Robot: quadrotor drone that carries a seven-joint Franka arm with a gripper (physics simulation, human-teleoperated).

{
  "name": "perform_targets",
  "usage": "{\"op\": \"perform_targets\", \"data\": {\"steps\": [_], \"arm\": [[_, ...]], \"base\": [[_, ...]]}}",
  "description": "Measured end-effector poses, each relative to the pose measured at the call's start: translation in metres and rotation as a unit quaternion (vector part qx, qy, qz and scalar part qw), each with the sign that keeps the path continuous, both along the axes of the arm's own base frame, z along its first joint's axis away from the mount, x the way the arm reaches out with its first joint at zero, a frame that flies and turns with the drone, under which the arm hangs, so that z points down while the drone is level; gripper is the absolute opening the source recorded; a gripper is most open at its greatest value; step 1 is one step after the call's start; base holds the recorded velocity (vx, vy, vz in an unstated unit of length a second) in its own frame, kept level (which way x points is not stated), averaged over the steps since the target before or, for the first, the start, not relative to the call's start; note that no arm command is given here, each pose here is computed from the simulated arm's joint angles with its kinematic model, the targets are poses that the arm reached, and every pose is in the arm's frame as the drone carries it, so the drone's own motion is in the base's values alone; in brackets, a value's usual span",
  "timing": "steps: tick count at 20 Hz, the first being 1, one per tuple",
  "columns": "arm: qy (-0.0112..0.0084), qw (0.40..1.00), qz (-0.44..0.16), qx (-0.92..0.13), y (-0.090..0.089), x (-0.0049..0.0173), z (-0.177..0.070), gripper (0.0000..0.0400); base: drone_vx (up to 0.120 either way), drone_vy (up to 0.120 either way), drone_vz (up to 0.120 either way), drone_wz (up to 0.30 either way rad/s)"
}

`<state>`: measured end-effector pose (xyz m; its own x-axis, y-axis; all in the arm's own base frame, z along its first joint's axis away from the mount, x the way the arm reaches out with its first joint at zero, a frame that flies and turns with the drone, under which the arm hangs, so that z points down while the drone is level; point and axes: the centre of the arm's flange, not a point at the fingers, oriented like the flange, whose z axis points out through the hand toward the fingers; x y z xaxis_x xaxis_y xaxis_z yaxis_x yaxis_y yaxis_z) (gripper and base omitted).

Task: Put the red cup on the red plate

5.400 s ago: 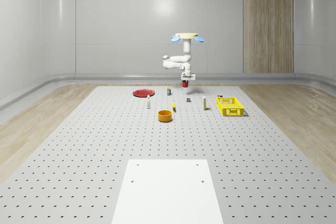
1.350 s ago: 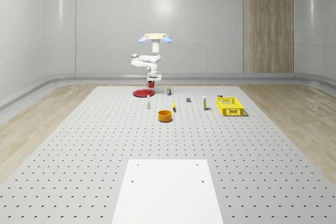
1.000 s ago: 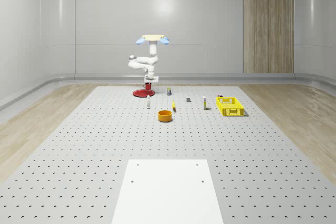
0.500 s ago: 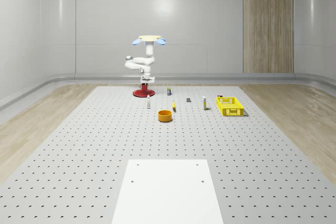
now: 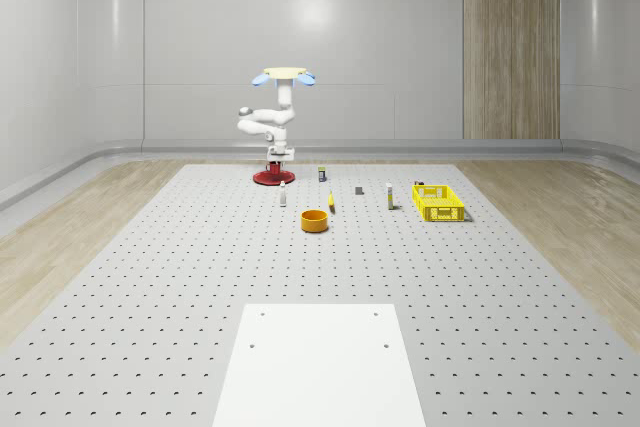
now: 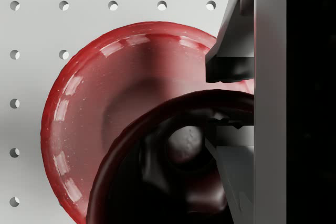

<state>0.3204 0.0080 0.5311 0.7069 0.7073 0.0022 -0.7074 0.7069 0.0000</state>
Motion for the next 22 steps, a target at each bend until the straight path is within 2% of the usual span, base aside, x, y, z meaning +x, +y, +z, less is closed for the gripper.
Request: {"op": "perform_targets", "data": {"steps": [11,14,16,19,22], "arm": [[0.0,1.0,0.0,0.0,0.0,0.0,0.028,0.0099],[-0.0001,1.0,0.0,0.0,0.0,0.0,0.031,0.0245],[-0.0001,1.0,0.0,0.0,0.0,0.0,0.031,0.0306],[-0.0001,1.0,0.0,0.0,0.0,0.0,0.024,0.0356],[0.0,1.0,0.0,0.0,0.0,0.0,0.013,0.0379]], "base": [[0.0,0.0,0.0,0.0],[0.0,0.0,0.0,0.0],[0.0,0.0,0.0,0.0],[0.0,0.0,0.0,0.0],[0.0,0.0,0.0,0.0]]}}
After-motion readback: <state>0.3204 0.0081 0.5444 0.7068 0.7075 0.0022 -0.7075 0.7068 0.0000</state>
